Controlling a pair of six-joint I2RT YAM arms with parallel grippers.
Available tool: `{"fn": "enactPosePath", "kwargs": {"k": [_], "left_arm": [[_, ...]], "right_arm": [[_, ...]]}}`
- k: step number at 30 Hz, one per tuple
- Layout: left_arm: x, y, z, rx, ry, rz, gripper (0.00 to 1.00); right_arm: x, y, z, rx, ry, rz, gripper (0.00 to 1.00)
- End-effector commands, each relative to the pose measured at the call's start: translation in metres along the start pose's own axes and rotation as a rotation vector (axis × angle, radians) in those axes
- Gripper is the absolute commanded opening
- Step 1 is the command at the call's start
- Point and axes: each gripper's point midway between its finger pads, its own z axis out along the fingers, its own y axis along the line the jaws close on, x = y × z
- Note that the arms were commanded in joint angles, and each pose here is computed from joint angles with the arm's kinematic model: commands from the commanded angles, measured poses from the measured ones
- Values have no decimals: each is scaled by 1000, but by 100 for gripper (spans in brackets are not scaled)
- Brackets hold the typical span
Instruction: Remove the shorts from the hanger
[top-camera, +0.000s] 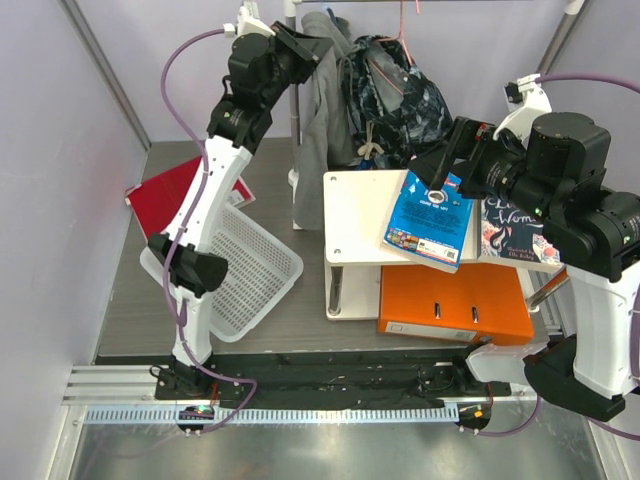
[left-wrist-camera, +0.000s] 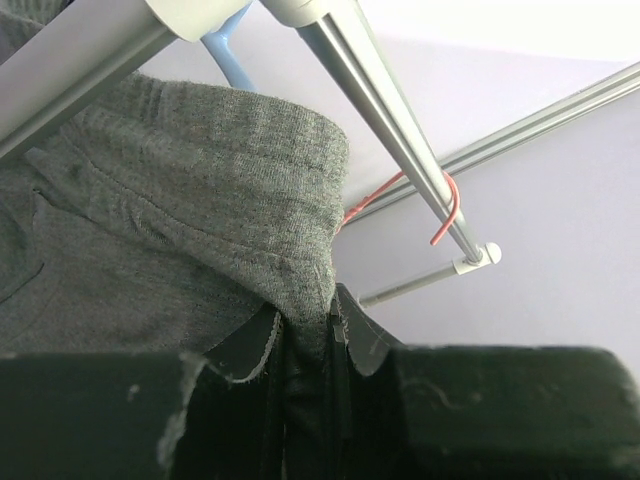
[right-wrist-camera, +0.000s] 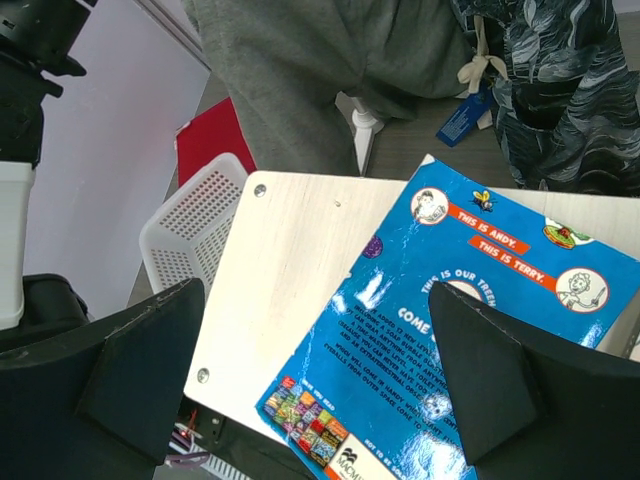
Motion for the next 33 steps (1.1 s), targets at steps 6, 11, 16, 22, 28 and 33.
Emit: {"fn": "enactPosePath", "kwargs": {"k": [6, 11, 16, 22, 28, 33], "left_arm": [[-45, -36, -17, 98, -125, 34, 0], [-34, -21, -28, 25, -53, 83, 0], [-21, -10, -44, -11, 25, 105, 0], [-10, -13, -77, -24, 128, 156, 0], [-7, -16, -122, -41, 197, 215, 0], [-1, -25, -156, -18, 262, 248, 0]], "right_arm": [[-1, 11, -2, -52, 7, 24, 100], [-1, 14, 4, -62, 18, 26, 100], [1, 16, 9, -72, 29, 28, 100], [7, 15, 25, -74, 57, 19, 100], [8, 23, 46, -105, 81, 11, 100], [10, 27, 65, -128, 94, 15, 100]]}}
